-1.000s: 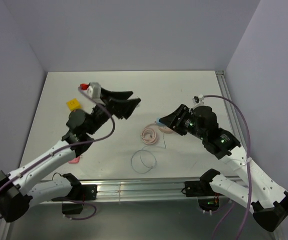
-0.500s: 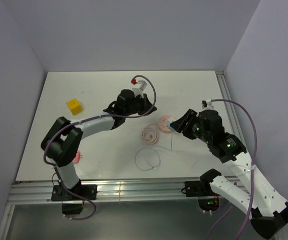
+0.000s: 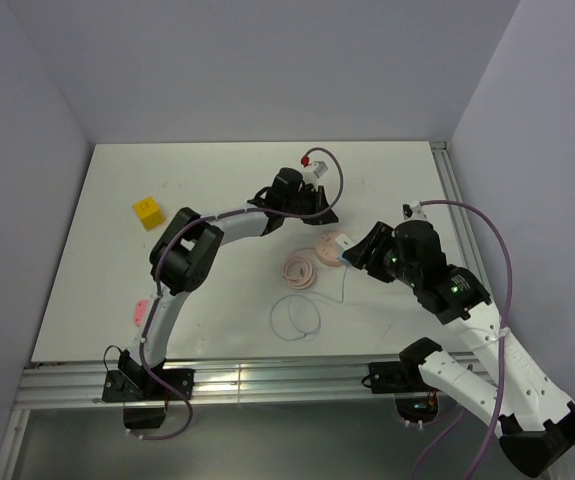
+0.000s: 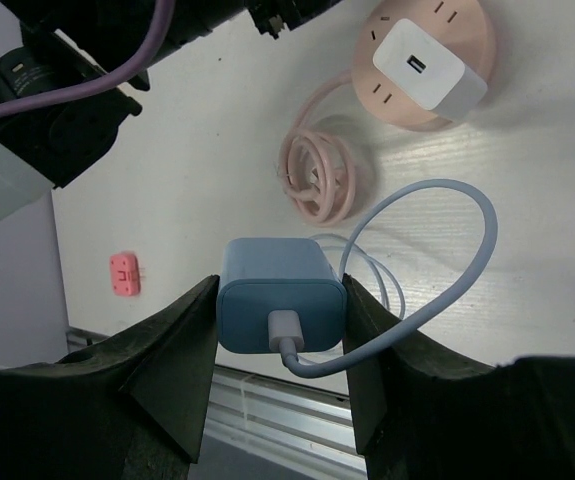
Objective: Insert the plug
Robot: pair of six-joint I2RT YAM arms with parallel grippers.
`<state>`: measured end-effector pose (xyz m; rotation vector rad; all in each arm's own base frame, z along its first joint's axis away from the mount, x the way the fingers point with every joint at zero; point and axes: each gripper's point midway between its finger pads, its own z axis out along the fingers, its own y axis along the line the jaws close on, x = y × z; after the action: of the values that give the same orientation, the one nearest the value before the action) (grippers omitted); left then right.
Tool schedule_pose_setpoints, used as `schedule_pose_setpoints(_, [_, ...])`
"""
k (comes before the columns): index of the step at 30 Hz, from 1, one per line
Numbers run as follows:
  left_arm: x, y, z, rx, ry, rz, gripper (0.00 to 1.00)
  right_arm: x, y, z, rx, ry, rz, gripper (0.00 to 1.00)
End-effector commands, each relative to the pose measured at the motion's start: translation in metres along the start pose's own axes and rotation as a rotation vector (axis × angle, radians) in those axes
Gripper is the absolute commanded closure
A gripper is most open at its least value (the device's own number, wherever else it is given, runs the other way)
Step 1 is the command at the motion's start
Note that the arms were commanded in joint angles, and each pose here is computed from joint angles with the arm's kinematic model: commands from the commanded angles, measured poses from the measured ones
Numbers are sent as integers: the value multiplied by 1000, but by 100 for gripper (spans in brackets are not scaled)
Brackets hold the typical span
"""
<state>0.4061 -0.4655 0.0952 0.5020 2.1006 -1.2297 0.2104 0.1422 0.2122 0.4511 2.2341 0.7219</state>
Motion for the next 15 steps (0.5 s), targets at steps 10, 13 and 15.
schedule_pose_setpoints(10, [50,13,-12,-56,74,-59,100,13,-3,18,3,76,-36,100])
schedule_pose_setpoints(13, [66,19,-20,-87,84,-83,100,21,-3,26,-6,118,-39,100])
schedule_pose_setpoints(15, [78,21,-27,-99,94,-110,100,25,-7,32,9,131,-39,100])
